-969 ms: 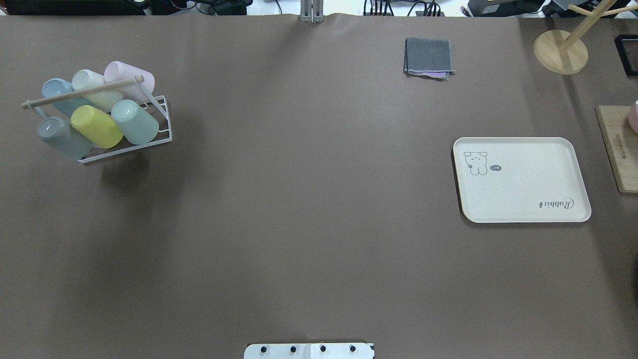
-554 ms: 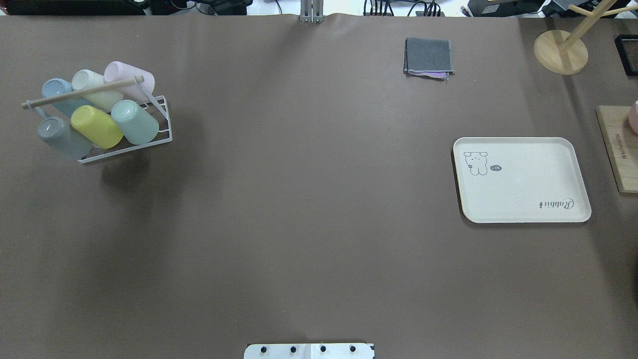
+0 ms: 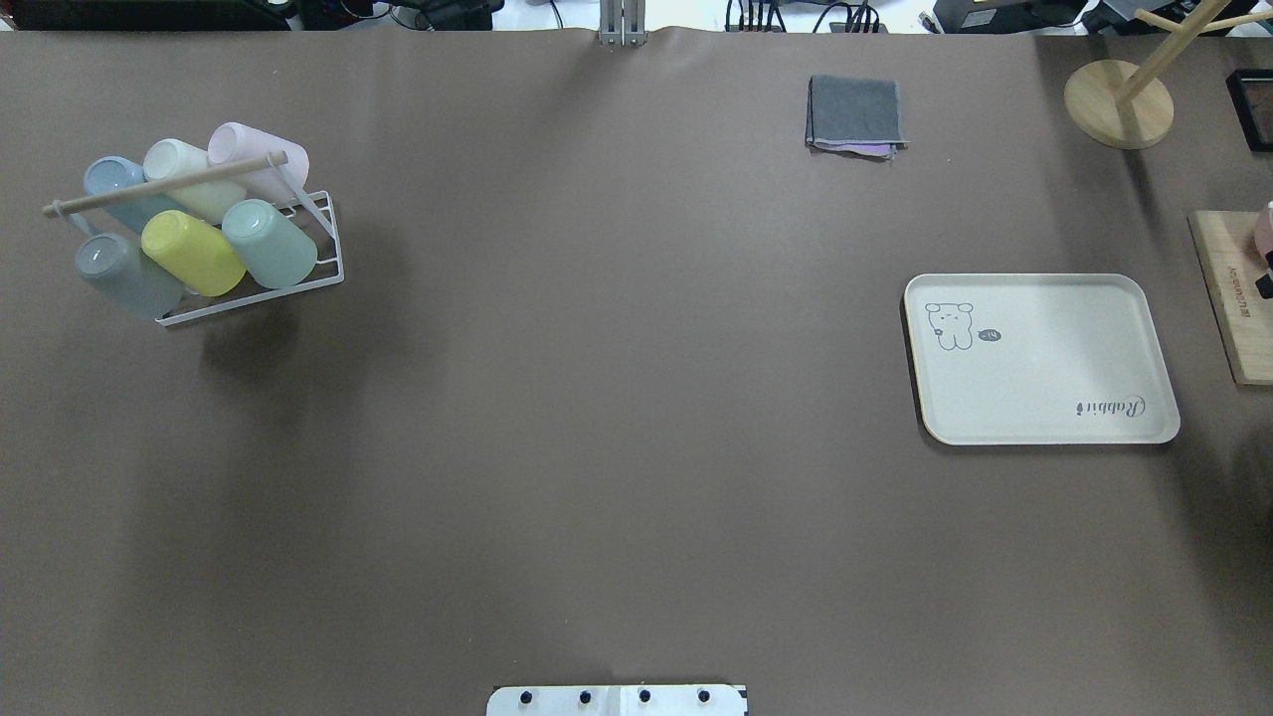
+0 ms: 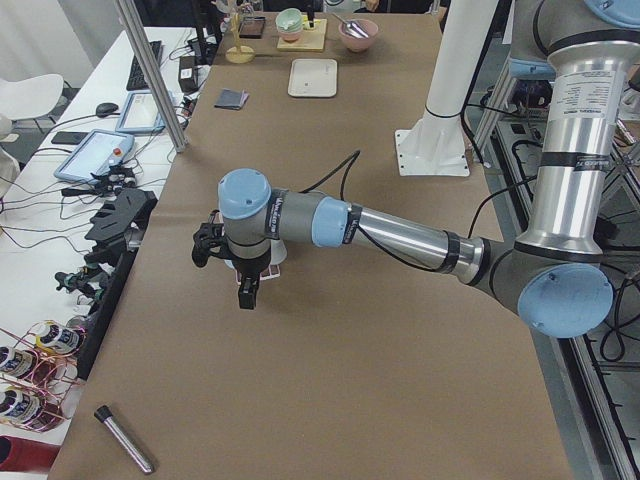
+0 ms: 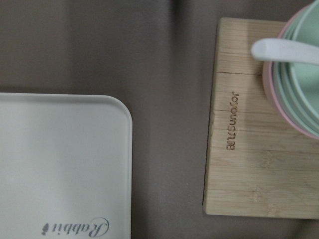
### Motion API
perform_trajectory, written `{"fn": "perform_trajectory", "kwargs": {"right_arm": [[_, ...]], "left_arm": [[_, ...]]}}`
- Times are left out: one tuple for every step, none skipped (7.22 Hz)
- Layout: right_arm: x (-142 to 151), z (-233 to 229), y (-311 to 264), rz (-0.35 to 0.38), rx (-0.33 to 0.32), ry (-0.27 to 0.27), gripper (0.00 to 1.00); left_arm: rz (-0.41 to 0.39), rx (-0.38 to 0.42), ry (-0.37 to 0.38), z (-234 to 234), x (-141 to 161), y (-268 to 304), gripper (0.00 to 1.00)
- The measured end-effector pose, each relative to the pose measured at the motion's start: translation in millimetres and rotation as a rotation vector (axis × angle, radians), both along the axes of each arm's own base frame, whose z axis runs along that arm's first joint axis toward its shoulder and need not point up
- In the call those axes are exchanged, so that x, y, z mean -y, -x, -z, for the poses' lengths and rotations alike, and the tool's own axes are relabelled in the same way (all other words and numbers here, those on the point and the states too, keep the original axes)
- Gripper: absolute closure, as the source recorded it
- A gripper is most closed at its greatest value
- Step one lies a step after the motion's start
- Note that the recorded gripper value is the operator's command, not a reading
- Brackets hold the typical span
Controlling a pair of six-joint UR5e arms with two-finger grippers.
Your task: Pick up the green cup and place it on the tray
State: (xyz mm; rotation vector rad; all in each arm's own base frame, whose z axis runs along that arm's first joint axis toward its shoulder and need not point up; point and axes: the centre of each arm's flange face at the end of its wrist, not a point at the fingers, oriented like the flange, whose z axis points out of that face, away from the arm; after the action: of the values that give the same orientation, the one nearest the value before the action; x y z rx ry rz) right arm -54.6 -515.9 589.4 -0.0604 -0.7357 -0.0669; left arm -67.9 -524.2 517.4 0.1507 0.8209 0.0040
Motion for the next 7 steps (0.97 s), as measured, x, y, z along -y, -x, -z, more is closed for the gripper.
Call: {"fn": "perform_trajectory", "kwargs": {"right_arm": [[8, -6, 13, 0.002, 0.004, -0.016, 0.0], [13, -12, 24, -0.015, 0.009, -0.017, 0.0], [14, -16, 39, -0.022, 0.009, -0.007, 0.0], [13, -23, 53, -0.012, 0.004, 0.0, 0.0], [10, -29, 65, 0.006, 0.0, 0.004, 0.01], [7, -35, 76, 0.021, -0.003, 0.011, 0.01], [2, -39, 86, 0.033, -0.007, 0.025, 0.01]], "left_arm": [[-0.019, -0.006, -0.031, 18, 6, -10, 0.02], [-0.043, -0.009, -0.061, 36, 7, -23, 0.02], [-0.068, -0.013, -0.081, 60, 4, -42, 0.02], [-0.078, -0.021, -0.082, 87, -3, -63, 0.02], [-0.089, -0.03, -0.091, 114, -13, -83, 0.02], [-0.116, -0.033, -0.119, 137, -24, -104, 0.02], [-0.161, -0.007, -0.177, 161, -37, -132, 0.02]]}}
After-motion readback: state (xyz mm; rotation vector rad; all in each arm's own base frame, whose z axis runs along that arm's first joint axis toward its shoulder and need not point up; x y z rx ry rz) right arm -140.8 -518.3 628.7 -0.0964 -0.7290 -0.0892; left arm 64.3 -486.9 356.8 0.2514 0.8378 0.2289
